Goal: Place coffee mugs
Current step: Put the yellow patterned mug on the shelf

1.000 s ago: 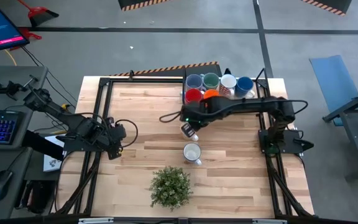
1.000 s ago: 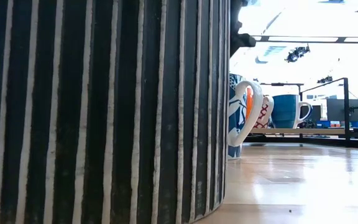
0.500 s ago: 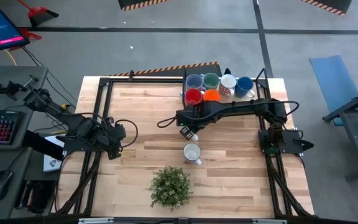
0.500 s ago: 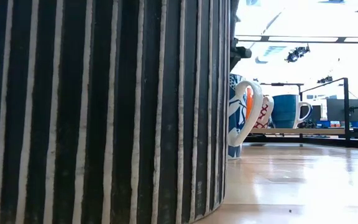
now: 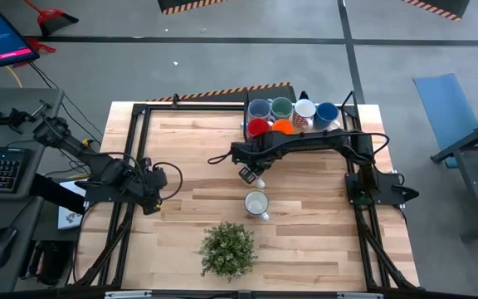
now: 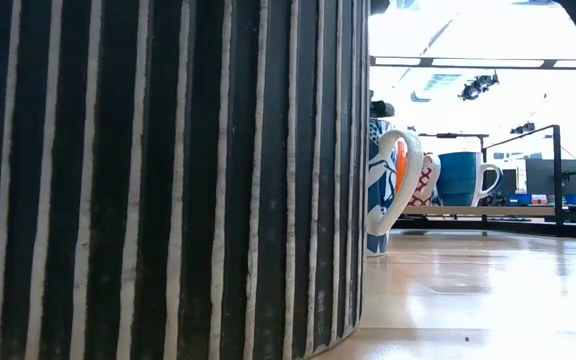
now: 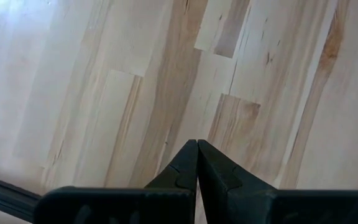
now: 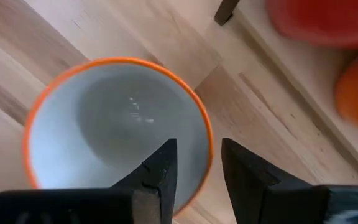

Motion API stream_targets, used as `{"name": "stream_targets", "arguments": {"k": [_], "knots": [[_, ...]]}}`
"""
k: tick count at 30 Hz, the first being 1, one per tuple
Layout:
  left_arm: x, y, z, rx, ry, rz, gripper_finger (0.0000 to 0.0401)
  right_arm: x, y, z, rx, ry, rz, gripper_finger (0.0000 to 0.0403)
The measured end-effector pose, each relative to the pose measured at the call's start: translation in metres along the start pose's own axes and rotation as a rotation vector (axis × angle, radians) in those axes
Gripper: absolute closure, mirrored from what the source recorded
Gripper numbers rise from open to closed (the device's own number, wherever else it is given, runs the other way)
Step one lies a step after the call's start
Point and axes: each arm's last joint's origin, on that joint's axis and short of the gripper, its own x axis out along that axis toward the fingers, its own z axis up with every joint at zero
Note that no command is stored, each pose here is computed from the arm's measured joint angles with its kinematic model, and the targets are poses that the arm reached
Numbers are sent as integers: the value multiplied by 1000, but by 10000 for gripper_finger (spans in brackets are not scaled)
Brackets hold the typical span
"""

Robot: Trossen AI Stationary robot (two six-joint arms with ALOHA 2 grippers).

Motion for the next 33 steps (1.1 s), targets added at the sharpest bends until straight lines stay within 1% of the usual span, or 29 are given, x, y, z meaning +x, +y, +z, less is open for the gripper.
{"name": "stream_targets", "arguments": {"k": [5,9,13,19,22,25,26,29,33], "knots": [[-1,-2,-3,10,-8,0,401,14,5,1,-10,23,-13,300],[-2,-4,-4,20,-12,-3,401,21,8,4,-9,16,-5,300],[-2,-4,-4,20,-13,-6,401,32,11,4,-11,50,8,300],[-3,-5,-5,23,-16,-6,401,36,12,4,-9,43,-13,304],[-3,-5,-4,24,-22,-1,401,36,11,5,-6,52,-6,331],[-3,-4,-4,13,-35,11,401,36,11,5,1,63,14,385],[-3,-4,-4,6,-42,16,401,36,11,5,9,63,19,392],[-3,-4,-3,-4,-59,31,401,35,12,5,16,55,10,395],[-3,-3,-3,-4,-66,37,401,33,14,6,-8,42,21,398]]}}
